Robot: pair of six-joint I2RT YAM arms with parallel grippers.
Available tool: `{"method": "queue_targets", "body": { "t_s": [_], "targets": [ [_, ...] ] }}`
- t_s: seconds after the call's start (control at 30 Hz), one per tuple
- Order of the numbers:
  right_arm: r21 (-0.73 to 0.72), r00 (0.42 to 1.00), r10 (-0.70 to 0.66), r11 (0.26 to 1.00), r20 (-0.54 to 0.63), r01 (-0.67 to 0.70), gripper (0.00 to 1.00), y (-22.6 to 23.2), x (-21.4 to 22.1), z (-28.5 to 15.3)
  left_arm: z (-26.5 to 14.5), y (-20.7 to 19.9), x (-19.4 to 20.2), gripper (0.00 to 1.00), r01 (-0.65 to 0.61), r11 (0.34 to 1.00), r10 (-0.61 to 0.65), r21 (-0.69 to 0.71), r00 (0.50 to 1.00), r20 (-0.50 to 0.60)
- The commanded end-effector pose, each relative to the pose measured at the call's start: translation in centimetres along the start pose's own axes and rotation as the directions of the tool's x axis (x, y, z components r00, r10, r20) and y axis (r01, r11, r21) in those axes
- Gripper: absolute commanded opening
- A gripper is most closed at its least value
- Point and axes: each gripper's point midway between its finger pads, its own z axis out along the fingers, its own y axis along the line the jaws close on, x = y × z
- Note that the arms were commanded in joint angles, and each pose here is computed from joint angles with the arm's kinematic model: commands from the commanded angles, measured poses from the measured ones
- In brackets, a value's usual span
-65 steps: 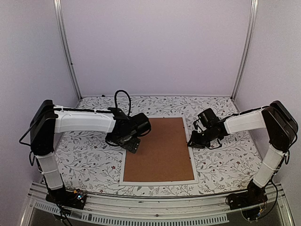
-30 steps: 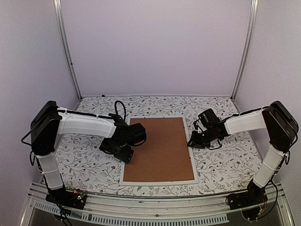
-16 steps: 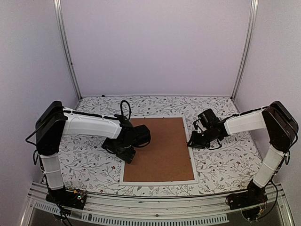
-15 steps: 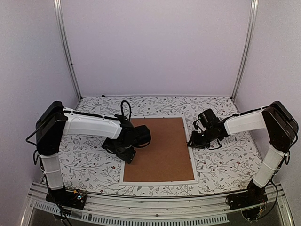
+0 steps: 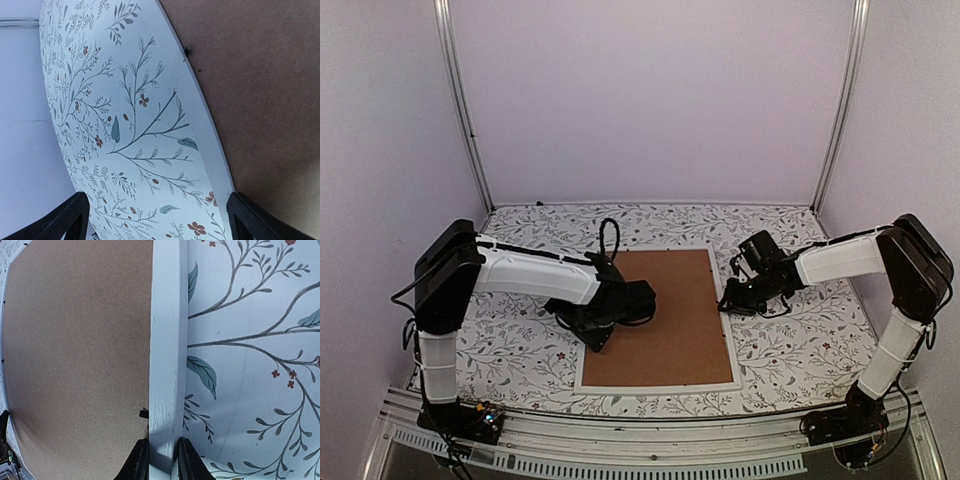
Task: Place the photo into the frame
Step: Press the fastener onto the backboard.
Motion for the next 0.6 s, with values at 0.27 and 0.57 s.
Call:
{"method": "queue_targets", "body": {
  "t_s": [0.27, 0.57],
  "targets": [
    [0.049, 0.975, -0.003, 0.999, -0.222, 0.014, 0.23, -0.8, 6.6, 2.2, 0.3, -9.2, 1.2, 1.0, -0.131, 0.974, 0.136, 0.183, 0.991, -0.017],
    [0.044, 0.972, -0.013, 0.999, -0.236, 0.024, 0.23, -0.2, 7.2, 2.5, -0.2, -10.2, 0.5, 1.0, -0.132, 0.969, 0.134, 0.21, 0.991, 0.008]
  ]
}}
